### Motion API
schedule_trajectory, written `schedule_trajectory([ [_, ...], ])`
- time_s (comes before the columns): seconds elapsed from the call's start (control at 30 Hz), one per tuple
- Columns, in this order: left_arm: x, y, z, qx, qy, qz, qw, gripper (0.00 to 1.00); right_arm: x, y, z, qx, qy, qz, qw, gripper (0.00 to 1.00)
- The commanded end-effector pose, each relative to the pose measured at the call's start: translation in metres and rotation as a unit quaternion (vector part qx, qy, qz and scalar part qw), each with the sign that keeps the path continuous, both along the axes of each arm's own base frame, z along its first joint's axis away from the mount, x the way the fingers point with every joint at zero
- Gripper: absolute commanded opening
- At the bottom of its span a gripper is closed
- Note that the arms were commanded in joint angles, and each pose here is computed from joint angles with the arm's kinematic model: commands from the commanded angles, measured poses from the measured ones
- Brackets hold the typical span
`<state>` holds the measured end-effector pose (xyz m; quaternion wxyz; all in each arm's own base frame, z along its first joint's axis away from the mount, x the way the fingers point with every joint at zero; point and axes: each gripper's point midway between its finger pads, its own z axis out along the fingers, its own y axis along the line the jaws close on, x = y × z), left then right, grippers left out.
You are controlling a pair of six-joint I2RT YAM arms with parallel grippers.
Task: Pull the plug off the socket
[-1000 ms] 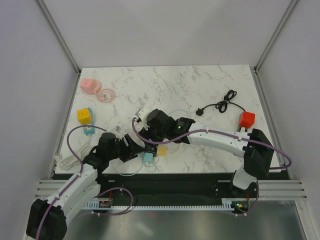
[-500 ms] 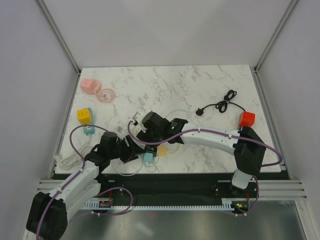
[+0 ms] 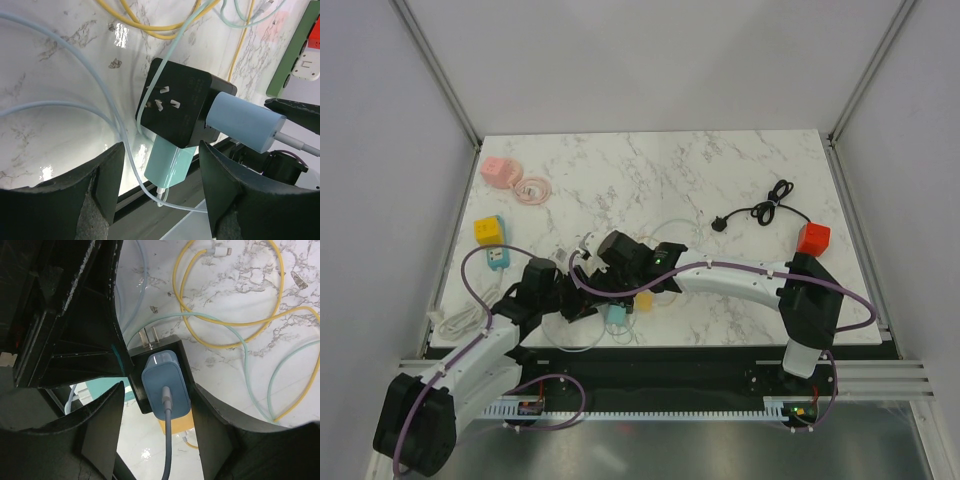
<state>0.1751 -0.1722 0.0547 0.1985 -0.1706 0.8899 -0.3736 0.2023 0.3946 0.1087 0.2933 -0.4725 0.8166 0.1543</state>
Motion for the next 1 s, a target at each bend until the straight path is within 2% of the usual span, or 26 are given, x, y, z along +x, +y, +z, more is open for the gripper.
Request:
schedule_trajectory([
  [0.0,0.011,-0.004,0.014,-0.005,-0.033,-0.012,0.999,0.68,0.007,0.008,0.006,0.003,-0.02,0.002,1.0,0.63],
  [0.47,0.009,-0.001,0.003,0.007,-0.015,-0.006,1.0,0.66,0.008,0.01,-0.001,-0.001,-0.021,0.005,1.0,0.56],
  [0.6,0.009,0.0,0.001,0.011,-0.012,-0.005,1.0,0.65,0.009,0.009,-0.004,-0.004,-0.023,0.004,1.0,0.5],
  [0.97,0.009,0.002,-0.004,0.014,-0.006,0.003,1.0,0.62,0.007,0.003,-0.011,0.003,-0.031,0.007,0.999,0.4],
])
